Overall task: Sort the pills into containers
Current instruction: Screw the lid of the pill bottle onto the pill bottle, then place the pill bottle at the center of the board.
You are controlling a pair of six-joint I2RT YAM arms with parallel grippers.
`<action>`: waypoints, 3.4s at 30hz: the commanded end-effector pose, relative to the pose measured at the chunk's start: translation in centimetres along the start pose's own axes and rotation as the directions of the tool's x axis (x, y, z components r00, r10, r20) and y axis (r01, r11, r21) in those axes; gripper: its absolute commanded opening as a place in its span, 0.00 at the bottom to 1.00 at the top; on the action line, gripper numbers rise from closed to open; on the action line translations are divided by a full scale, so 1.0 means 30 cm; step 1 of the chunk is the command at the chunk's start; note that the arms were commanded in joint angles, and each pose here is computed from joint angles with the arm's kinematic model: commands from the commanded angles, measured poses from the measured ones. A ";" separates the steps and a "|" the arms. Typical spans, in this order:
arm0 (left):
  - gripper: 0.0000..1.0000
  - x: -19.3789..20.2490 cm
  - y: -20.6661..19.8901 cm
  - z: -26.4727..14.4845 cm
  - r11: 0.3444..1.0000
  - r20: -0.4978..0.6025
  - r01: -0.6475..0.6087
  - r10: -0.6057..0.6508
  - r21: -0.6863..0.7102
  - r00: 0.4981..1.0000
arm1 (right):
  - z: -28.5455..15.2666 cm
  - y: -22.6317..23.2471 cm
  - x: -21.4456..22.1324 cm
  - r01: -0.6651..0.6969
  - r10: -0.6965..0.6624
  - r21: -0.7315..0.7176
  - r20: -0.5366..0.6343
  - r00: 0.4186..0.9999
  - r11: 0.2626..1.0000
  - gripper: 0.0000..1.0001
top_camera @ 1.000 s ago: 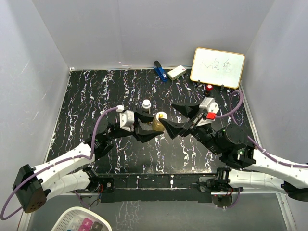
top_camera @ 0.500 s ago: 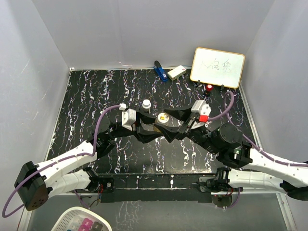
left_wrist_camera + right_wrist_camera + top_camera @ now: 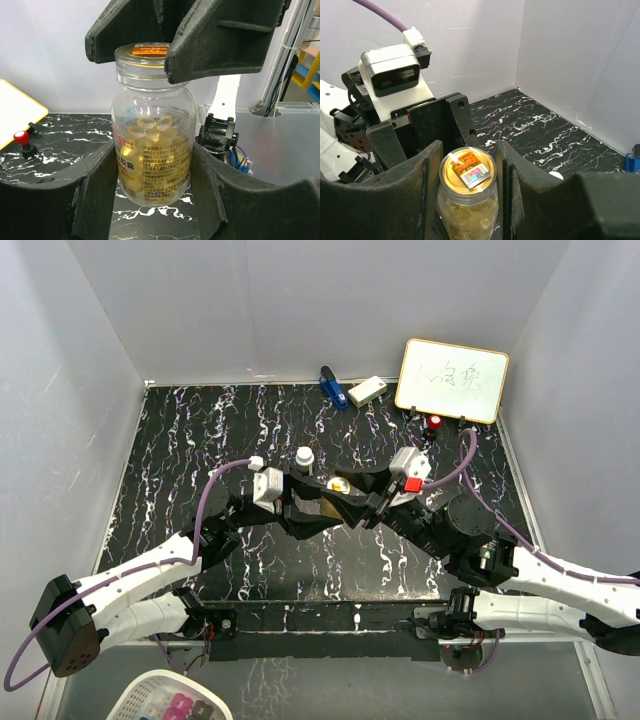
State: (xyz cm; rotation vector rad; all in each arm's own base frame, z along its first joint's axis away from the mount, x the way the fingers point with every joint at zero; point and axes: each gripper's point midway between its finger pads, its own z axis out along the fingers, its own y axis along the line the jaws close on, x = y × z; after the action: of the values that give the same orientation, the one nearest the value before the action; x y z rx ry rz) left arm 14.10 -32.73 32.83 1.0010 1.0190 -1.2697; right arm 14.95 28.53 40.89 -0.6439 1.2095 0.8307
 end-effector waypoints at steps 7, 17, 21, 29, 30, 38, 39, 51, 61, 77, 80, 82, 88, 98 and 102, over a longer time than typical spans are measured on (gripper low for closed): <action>0.00 -0.171 0.028 0.005 0.992 0.121 -0.100 0.108 -0.072 0.987 | 0.029 0.000 0.072 0.006 -0.004 0.026 -0.073 0.997 1.000 0.43; 0.00 -0.177 0.042 0.005 0.990 0.123 -0.105 0.116 -0.095 0.986 | 0.034 -0.016 0.088 0.018 -0.013 0.055 -0.088 0.996 0.998 0.58; 0.00 -0.181 0.046 0.000 0.988 0.125 -0.108 0.121 -0.107 0.985 | 0.029 -0.023 0.083 0.014 -0.009 0.064 -0.078 0.997 0.998 0.45; 0.00 -0.171 0.068 -0.008 0.983 0.117 -0.109 0.127 -0.147 0.985 | 0.027 -0.031 0.073 0.010 -0.005 0.078 -0.069 0.998 0.997 0.66; 0.00 -0.174 0.071 -0.009 0.982 0.119 -0.112 0.130 -0.152 0.984 | 0.027 -0.032 0.073 0.010 -0.004 0.080 -0.069 0.998 0.997 0.68; 0.00 -0.181 0.089 -0.019 0.975 0.126 -0.117 0.143 -0.191 0.982 | 0.027 -0.037 0.098 0.009 -0.001 0.093 -0.089 0.996 0.996 0.64; 0.00 -0.182 0.091 -0.019 0.974 0.127 -0.117 0.143 -0.195 0.981 | 0.028 -0.037 0.099 0.009 -0.001 0.093 -0.091 0.996 0.996 0.55; 0.29 -0.155 0.163 -0.041 0.945 0.103 -0.100 0.139 -0.312 0.985 | 0.065 -0.113 0.166 0.050 -0.014 0.247 -0.147 0.989 0.968 0.00; 0.99 -0.056 0.266 -0.091 0.877 0.012 -0.057 0.072 -0.477 0.997 | 0.099 -0.183 0.221 0.131 -0.073 0.375 -0.165 0.984 0.918 0.00; 0.99 -0.049 0.280 -0.259 0.772 -0.041 -0.132 0.136 -0.622 0.990 | 0.122 -0.730 0.461 0.090 -0.019 0.590 -0.125 0.992 0.802 0.00; 0.99 -0.052 0.273 -0.272 0.768 -0.043 -0.147 0.153 -0.624 0.987 | 0.113 -0.849 0.524 0.087 -0.028 0.623 -0.103 0.994 0.777 0.00; 0.99 -0.054 0.269 -0.283 0.764 -0.042 -0.155 0.166 -0.626 0.985 | 0.111 -0.910 0.564 0.087 -0.038 0.636 -0.090 0.995 0.767 0.00; 0.99 -0.054 0.268 -0.317 0.741 -0.063 -0.184 0.188 -0.646 0.980 | 0.133 -1.016 0.678 0.094 -0.062 0.631 -0.072 0.995 0.770 0.00; 0.99 -0.075 0.266 -0.355 0.711 -0.089 -0.212 0.207 -0.670 0.974 | 0.193 -1.119 0.889 0.097 -0.051 0.626 -0.091 0.995 0.774 0.00; 0.99 -0.078 0.268 -0.360 0.705 -0.094 -0.215 0.207 -0.675 0.974 | 0.212 -1.140 0.922 0.097 -0.046 0.627 -0.097 0.994 0.773 0.00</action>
State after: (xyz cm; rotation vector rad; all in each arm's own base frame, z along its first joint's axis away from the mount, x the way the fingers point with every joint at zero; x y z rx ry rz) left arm 21.54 -22.00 31.31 0.5382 1.2336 -0.6245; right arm 48.54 19.55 9.79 -0.2062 1.6171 0.2388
